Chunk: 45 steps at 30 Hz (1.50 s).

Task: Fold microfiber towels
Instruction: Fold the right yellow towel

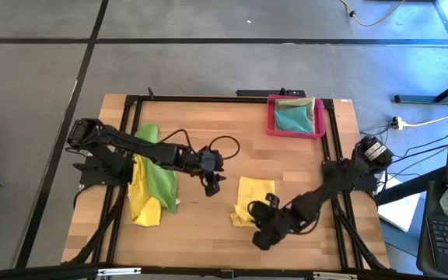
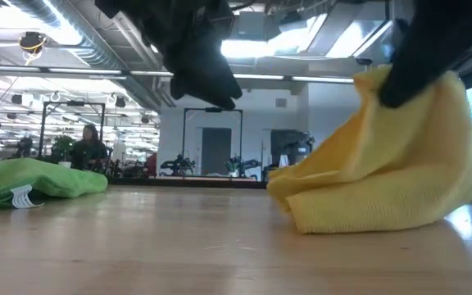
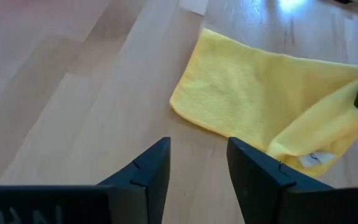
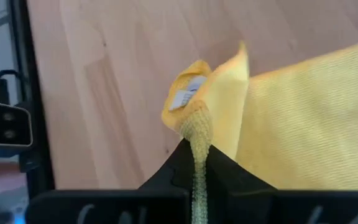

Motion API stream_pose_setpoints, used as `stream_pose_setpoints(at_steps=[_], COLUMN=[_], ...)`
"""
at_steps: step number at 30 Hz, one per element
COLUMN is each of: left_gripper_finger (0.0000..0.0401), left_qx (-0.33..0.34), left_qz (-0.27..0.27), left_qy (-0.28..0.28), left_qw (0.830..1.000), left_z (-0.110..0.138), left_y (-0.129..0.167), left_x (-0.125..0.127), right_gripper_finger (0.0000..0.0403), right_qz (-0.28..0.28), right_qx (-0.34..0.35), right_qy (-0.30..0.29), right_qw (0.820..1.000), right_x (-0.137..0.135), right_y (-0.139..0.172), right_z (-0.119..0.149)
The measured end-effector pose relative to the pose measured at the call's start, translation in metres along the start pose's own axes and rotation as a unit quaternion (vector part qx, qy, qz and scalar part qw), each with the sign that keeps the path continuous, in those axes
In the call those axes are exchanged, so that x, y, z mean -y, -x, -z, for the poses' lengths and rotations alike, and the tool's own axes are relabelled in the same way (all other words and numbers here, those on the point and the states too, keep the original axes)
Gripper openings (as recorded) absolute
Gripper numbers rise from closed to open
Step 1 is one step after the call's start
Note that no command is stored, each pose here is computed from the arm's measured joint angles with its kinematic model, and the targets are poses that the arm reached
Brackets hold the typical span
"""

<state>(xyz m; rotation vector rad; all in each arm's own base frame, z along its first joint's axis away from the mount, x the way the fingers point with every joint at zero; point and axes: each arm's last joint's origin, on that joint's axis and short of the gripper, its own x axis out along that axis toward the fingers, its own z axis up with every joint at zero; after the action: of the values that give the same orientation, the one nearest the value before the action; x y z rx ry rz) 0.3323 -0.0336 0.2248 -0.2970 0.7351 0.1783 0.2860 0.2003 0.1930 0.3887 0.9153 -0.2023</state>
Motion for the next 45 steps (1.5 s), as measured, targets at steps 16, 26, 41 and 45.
stream_pose_setpoints(at_steps=[16,26,41,45], left_gripper_finger=[0.0150,0.0150,0.0163,0.0163], left_qx=[-0.010,0.113,0.170,0.177], left_qz=[0.018,0.132,0.152,0.148], left_qy=[0.006,-0.041,-0.115,-0.117], left_qw=[1.000,0.984,0.967,0.966], left_z=[-0.002,-0.029,-0.031,-0.036], left_y=[-0.001,0.004,-0.030,-0.029], left_x=[-0.006,0.007,0.018,0.019], right_gripper_finger=[0.0014,0.0014,0.0014,0.0014], right_qz=[0.213,0.206,0.172,0.156], right_qx=[0.022,0.009,0.045,0.036], right_qy=[0.011,0.104,-0.007,0.030], right_qw=[0.977,0.973,0.984,0.987], right_x=[0.036,0.032,0.042,0.039], right_y=[0.010,0.017,0.049,0.047], right_z=[0.010,-0.015,-0.037,-0.038])
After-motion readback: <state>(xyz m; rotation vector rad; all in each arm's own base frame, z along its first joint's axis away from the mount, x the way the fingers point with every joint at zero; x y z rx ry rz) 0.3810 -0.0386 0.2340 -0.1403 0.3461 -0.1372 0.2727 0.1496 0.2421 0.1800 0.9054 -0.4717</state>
